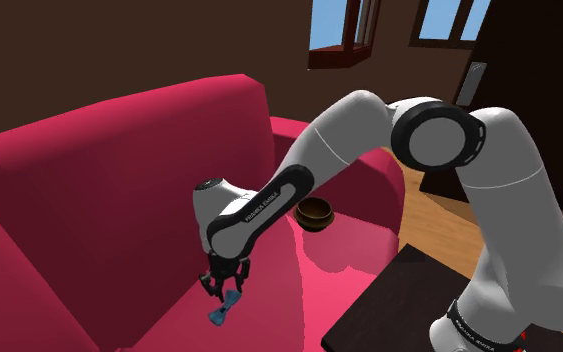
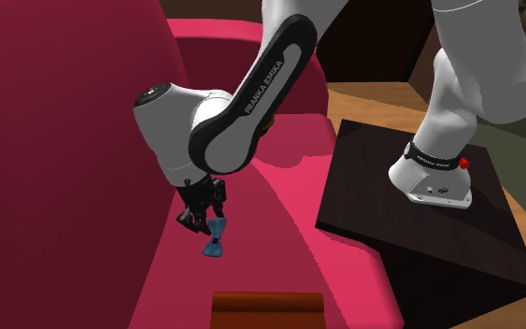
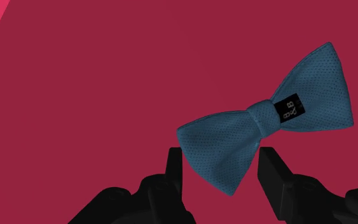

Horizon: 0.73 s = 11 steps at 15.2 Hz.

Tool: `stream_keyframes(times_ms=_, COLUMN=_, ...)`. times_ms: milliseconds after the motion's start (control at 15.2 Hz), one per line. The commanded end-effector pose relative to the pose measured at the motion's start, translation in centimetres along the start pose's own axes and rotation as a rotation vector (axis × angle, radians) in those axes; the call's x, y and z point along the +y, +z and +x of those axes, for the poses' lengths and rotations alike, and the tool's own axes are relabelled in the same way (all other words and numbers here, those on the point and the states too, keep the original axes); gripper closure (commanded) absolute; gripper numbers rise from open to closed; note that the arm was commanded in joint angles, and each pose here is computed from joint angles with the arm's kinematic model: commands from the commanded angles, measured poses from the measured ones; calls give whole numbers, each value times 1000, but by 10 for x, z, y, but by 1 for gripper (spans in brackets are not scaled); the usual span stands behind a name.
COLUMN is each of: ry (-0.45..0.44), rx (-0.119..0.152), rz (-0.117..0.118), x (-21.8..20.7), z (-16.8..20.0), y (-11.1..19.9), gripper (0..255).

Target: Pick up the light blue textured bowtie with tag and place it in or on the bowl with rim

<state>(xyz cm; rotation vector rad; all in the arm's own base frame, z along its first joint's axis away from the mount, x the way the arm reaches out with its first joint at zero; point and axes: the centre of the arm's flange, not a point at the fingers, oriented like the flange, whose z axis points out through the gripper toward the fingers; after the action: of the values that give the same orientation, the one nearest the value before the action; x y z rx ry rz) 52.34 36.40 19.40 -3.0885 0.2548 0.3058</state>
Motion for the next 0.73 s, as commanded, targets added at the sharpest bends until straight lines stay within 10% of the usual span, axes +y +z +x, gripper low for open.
stream_keyframes(times_ms=0, ry=0, rx=0, rz=0, x=0, z=-2, y=-10, gripper=255)
stream_keyframes(times_ms=660, ry=0, rx=0, rz=0, x=-1, z=-12, y=-62, gripper=255)
